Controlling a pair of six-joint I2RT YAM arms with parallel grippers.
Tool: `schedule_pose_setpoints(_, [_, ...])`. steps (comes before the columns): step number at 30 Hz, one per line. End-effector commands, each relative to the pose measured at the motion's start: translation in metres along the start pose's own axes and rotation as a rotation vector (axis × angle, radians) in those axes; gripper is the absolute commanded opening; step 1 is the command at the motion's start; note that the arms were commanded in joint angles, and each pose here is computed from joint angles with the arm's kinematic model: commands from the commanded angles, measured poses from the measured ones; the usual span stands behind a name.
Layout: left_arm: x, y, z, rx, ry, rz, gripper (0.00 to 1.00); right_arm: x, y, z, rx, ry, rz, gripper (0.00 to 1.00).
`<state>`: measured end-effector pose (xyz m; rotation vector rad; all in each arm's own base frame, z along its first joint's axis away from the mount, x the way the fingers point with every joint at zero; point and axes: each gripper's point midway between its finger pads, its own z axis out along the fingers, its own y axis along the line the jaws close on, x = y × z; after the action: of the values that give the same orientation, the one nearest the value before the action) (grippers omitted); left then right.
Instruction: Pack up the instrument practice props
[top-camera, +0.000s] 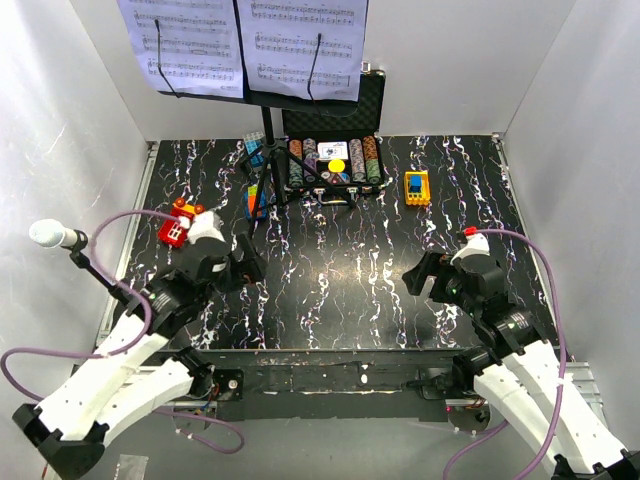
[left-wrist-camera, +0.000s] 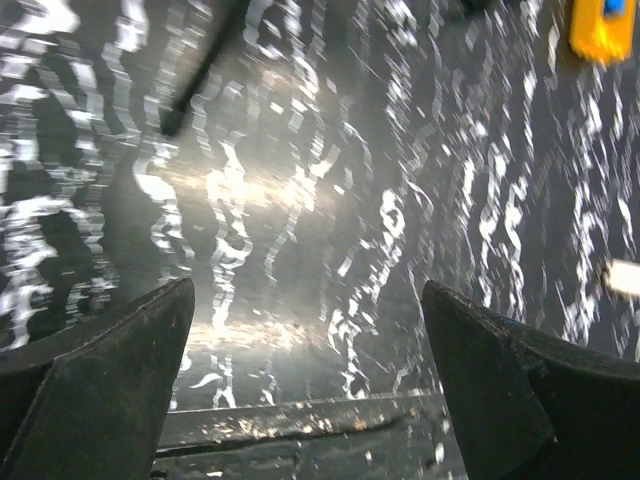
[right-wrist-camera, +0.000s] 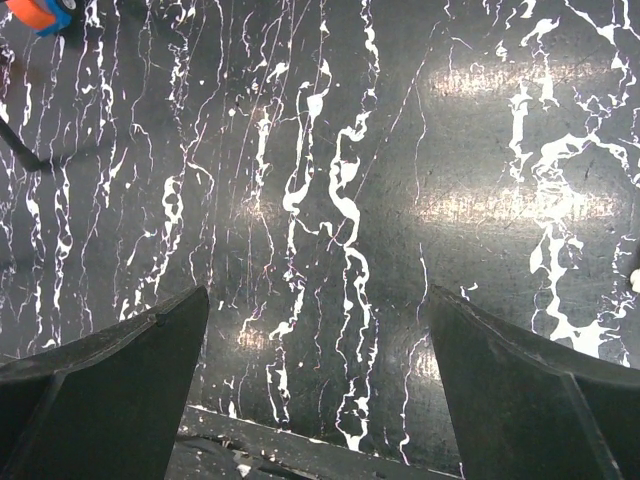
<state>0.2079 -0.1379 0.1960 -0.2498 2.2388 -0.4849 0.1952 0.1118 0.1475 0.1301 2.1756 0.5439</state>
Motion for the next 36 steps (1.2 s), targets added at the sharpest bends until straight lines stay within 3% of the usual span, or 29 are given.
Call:
schedule_pose_setpoints(1, [-0.044,0.068,-0.043,-0.338,-0.251,-0.084,0.98,-0.016,0.013,-0.005,-0.051,-0.04,-0.031,0.98])
schedule_pose_setpoints(11, [-0.057,0.12,-0.074,-0.731,-0.307,-0.06,0.98,-0.014,0.012,-0.003,-0.051,-0.045,-0.042,0.98])
schedule_pose_setpoints(16, [-0.073,0.136,-0.093,-0.886,-0.407,-0.054,0.98,-0.012,0.011,-0.002,-0.051,-0.037,-0.045,0.98])
schedule_pose_setpoints(23, [-0.094,0.144,-0.112,-0.91,-0.532,-0.007,0.98,-0.012,0.013,0.0,-0.058,-0.033,-0.046,0.98])
schedule_pose_setpoints(28, [-0.105,0.142,-0.113,-0.902,-0.612,0.007,0.84,-0.011,0.015,0.0,-0.067,-0.024,-0.041,0.98])
schedule_pose_setpoints(36, [-0.115,0.146,-0.111,-1.036,-0.618,0.094,0.97,-0.014,0.014,-0.002,-0.064,-0.045,-0.033,0.98])
